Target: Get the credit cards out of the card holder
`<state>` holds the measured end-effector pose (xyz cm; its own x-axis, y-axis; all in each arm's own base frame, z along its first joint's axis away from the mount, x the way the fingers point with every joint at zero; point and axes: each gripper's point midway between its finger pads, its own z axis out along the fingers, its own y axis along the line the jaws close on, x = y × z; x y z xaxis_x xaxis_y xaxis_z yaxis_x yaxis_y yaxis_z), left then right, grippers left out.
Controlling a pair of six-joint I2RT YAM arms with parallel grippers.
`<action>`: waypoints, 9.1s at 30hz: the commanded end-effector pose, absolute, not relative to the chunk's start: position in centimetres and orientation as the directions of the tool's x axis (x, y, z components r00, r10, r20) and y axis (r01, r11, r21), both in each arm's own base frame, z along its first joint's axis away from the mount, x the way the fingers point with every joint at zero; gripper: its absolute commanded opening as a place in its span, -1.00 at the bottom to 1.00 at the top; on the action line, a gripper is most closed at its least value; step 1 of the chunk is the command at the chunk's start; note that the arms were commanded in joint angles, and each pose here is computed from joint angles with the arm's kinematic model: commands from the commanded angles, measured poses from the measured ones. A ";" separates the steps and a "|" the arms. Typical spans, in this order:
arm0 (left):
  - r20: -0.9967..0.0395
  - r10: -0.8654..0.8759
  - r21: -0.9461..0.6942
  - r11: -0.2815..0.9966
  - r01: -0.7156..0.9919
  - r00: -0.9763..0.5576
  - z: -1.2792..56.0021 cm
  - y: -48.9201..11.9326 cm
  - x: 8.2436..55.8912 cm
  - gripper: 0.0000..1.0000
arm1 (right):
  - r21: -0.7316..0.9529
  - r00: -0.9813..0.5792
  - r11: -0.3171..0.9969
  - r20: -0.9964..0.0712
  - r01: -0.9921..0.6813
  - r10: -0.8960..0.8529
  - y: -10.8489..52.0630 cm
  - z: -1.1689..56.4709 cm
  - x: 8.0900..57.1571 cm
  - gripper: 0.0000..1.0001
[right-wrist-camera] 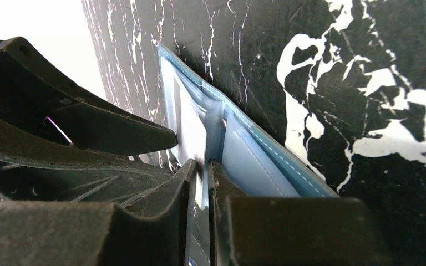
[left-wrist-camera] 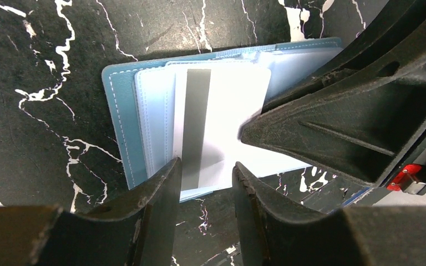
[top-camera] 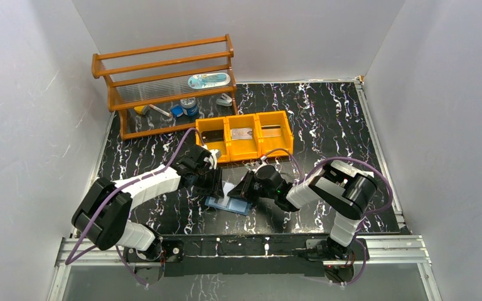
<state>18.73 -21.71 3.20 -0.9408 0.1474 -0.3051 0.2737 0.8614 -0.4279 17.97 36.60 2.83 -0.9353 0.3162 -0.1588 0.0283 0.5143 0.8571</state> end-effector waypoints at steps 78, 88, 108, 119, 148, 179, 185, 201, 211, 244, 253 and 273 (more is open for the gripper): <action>-0.198 0.153 -0.357 0.909 0.217 -0.968 1.4 -19.9 16.4 -0.44 | 0.839 -0.954 0.525 -0.258 -0.142 0.154 34.4 4.3 17.2 -0.93; -0.214 0.170 -0.381 0.892 0.242 -0.962 2.1 -20.6 16.7 -0.43 | 0.816 -0.959 0.566 -0.242 -0.118 0.149 34.0 4.0 17.3 -0.86; -0.240 0.128 -0.561 0.791 0.245 -0.962 4.0 -24.1 15.9 -0.14 | 0.819 -0.954 0.571 -0.216 -0.061 0.208 33.7 3.1 17.7 -0.81; -0.200 0.121 -0.467 0.861 0.203 -0.972 1.0 -21.8 15.0 -0.39 | 0.872 -0.957 0.479 -0.218 -0.103 0.189 34.6 5.0 17.2 -0.46; -0.244 0.112 -0.480 0.849 0.220 -0.963 2.5 -22.1 15.5 -0.44 | 0.853 -0.955 0.502 -0.252 -0.142 0.158 36.3 4.6 16.8 -0.69; -0.264 0.096 -0.500 0.837 0.222 -0.960 2.9 -22.5 15.8 -0.43 | 0.811 -0.943 0.577 -0.260 -0.096 0.209 34.7 4.7 17.3 -0.45; -0.266 0.099 -0.502 0.835 0.225 -0.959 3.0 -22.5 15.7 -0.43 | 0.812 -0.940 0.575 -0.268 -0.103 0.211 34.6 4.9 17.4 -0.84; -0.327 0.081 -0.615 0.738 0.277 -0.941 6.3 -25.1 16.5 -0.16 | 0.828 -0.939 0.558 -0.228 -0.048 0.257 34.0 4.0 17.1 -0.74; -0.260 0.114 -0.628 0.735 0.257 -0.959 3.9 -25.5 15.8 -0.14 | 0.822 -0.927 0.568 -0.241 -0.038 0.287 33.5 4.1 17.4 -0.46; -0.387 0.067 -0.518 0.809 0.277 -0.919 6.0 -23.4 17.9 -0.18 | 0.800 -0.890 0.566 -0.390 -0.200 0.237 33.4 7.1 18.1 -1.00; -0.446 0.070 -0.421 0.863 0.278 -0.892 7.2 -21.9 19.2 0.20 | 0.791 -0.877 0.566 -0.421 -0.231 0.231 33.1 7.5 18.1 -1.00; -0.698 0.128 -0.088 0.961 0.261 -0.704 14.5 -15.4 23.2 0.75 | 0.698 -0.777 0.634 -0.584 -0.333 0.235 30.5 8.6 19.2 -1.00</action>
<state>22.18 -16.89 11.33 -0.7614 0.0739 -0.6441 0.2484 0.9509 -0.1845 18.27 31.02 7.64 -0.8305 0.2266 -0.5088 -0.2801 0.6198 0.7331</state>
